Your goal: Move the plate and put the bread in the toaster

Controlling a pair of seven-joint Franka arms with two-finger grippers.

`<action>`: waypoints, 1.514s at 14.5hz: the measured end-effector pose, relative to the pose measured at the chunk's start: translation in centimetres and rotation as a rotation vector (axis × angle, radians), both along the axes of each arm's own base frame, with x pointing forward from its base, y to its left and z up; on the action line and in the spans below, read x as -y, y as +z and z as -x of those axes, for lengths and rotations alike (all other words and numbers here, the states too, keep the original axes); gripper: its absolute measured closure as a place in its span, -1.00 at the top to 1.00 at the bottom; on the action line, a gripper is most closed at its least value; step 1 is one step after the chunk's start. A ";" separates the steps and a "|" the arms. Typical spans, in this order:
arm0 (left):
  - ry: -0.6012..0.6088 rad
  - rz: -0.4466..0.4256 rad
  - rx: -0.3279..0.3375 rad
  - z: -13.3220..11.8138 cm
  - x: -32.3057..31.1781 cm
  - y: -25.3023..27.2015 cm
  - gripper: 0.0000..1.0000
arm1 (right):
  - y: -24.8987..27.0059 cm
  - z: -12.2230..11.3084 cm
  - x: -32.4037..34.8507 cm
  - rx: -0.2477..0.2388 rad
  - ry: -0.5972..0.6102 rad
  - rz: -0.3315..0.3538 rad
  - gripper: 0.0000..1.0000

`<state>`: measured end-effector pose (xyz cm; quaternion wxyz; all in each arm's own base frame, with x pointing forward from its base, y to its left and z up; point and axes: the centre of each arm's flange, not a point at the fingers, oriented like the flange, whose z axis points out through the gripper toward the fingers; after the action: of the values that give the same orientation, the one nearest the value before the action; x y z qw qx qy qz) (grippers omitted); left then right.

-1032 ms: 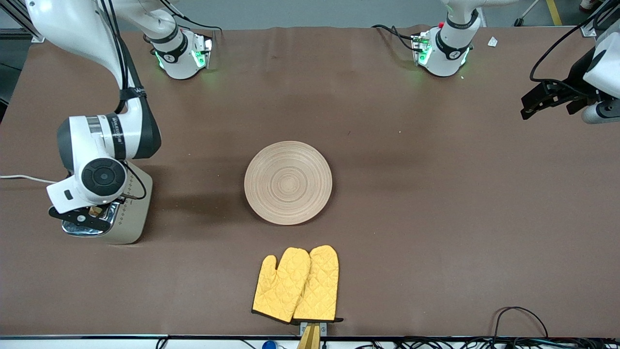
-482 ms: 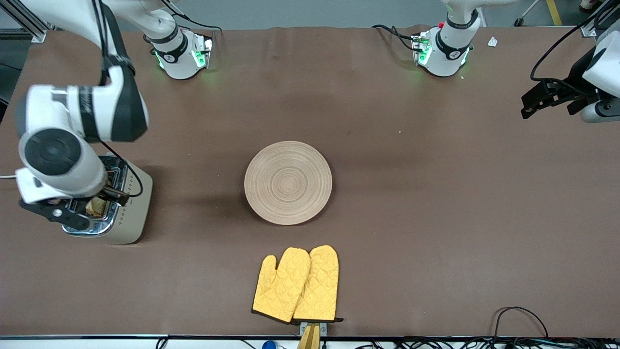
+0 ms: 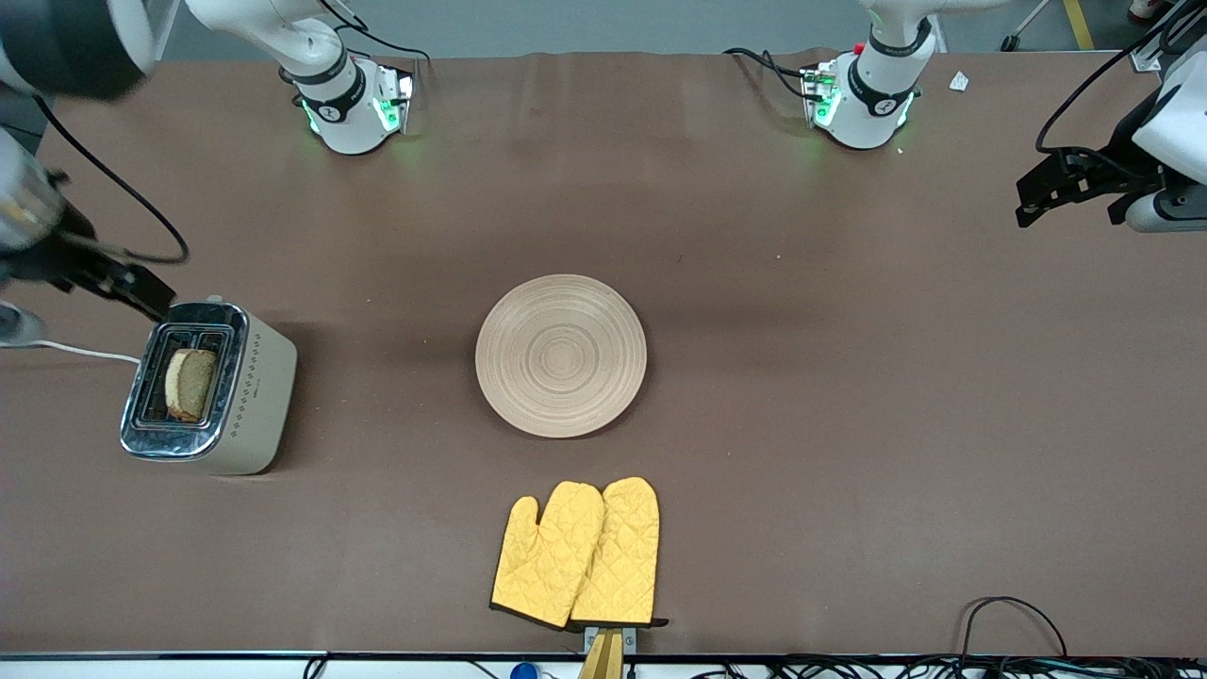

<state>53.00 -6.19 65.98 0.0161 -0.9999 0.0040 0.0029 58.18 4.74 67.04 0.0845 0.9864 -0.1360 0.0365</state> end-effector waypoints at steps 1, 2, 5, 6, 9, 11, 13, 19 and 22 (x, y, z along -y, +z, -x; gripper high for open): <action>0.004 0.000 0.000 0.0 0.0 0.0 1.00 | 1.4 1.1 1.2 -0.003 0.041 -0.012 1.00; 0.008 0.000 0.000 0.0 0.0 0.0 1.00 | 2.1 1.6 2.4 -0.011 0.098 -0.018 1.00; 0.010 0.000 0.004 0.0 0.0 0.2 1.00 | 1.6 1.5 6.3 -0.047 0.216 -0.021 1.00; 0.011 0.001 0.005 0.0 0.0 0.2 1.00 | 1.1 1.3 7.4 -0.054 0.226 -0.036 1.00; 0.012 0.001 0.006 0.0 -0.2 0.2 1.00 | 0.2 1.1 11.1 -0.062 0.243 -0.105 1.00; 0.013 0.001 0.006 0.0 -0.2 0.2 1.00 | -1.0 1.2 13.1 -0.080 0.234 -0.138 1.00; 0.013 0.001 0.006 0.0 -0.2 0.2 1.00 | -1.9 1.3 14.3 -0.091 0.226 -0.146 1.00; 0.013 0.001 0.007 0.0 -0.2 0.3 1.00 | -1.9 1.6 16.0 -0.094 0.260 -0.148 1.00; 0.014 0.002 0.017 0.0 -0.3 0.8 1.00 | -1.9 1.9 16.5 -0.098 0.267 -0.156 1.00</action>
<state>53.02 -5.93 66.75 0.0150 -0.9999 -0.0032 -0.0057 56.29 -11.80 65.19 0.0088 0.9999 -0.0020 -0.0116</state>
